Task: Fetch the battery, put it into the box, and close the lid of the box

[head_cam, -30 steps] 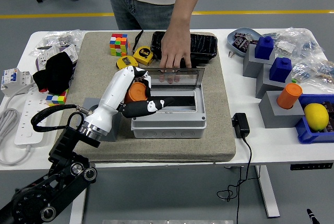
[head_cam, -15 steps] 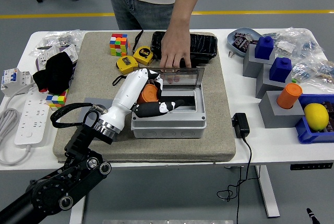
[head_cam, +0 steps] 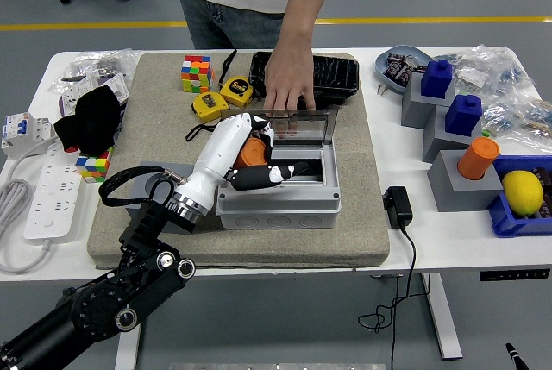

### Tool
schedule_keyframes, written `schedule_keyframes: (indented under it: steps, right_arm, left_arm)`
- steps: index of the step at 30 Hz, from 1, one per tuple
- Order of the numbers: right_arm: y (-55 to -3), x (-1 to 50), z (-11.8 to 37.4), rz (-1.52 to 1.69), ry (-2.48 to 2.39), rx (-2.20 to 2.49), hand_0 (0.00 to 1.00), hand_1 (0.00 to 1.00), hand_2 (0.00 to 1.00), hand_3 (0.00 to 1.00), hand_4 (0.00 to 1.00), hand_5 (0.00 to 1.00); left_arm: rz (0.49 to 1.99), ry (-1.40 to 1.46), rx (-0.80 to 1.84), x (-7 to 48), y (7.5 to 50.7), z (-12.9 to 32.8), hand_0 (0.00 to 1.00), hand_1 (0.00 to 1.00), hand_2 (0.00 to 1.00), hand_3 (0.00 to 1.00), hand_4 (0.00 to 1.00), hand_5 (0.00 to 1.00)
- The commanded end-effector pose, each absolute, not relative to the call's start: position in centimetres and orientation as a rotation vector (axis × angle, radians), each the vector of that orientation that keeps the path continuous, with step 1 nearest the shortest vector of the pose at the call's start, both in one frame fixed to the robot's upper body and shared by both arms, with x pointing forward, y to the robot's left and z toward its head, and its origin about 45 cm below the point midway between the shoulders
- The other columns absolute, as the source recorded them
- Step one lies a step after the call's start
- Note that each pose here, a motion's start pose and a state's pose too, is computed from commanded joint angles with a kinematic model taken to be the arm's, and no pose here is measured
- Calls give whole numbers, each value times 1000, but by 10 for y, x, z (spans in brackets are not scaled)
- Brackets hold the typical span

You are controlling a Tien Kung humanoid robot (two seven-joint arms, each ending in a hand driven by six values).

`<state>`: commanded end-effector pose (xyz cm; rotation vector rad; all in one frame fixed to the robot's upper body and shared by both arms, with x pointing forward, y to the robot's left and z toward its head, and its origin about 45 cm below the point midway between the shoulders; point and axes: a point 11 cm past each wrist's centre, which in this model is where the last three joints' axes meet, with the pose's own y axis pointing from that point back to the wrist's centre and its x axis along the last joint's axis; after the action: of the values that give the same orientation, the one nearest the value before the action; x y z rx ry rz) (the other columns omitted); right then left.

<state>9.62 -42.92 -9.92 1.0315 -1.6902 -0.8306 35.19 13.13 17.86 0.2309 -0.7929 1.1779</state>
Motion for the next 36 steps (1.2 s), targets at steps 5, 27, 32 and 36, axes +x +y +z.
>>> schedule_keyframes:
  steps: [5, 27, 32, 36]
  right_arm:
    - [-430, 97, -99, -826, -1686, 1033, 866, 827, 775, 788, 998, 998]
    - [-432, 98, -98, -820, -1682, 1035, 866, 828, 775, 788, 998, 998]
    - [-432, 99, -98, -819, -1684, 1035, 866, 828, 775, 788, 998, 998]
    - [-432, 98, -98, -821, -1682, 1034, 866, 828, 775, 788, 998, 998]
  left_arm:
    - [1167, -803, 212, 355, 123, 184, 42, 2, 5, 3, 967, 429]
    - [1106, -785, 219, 357, 107, 169, 42, 2, 6, 4, 957, 437]
    - [1095, -790, 219, 357, 103, 168, 42, 2, 7, 4, 957, 438]
    - [1087, -795, 222, 356, 102, 166, 42, 2, 7, 4, 957, 438]
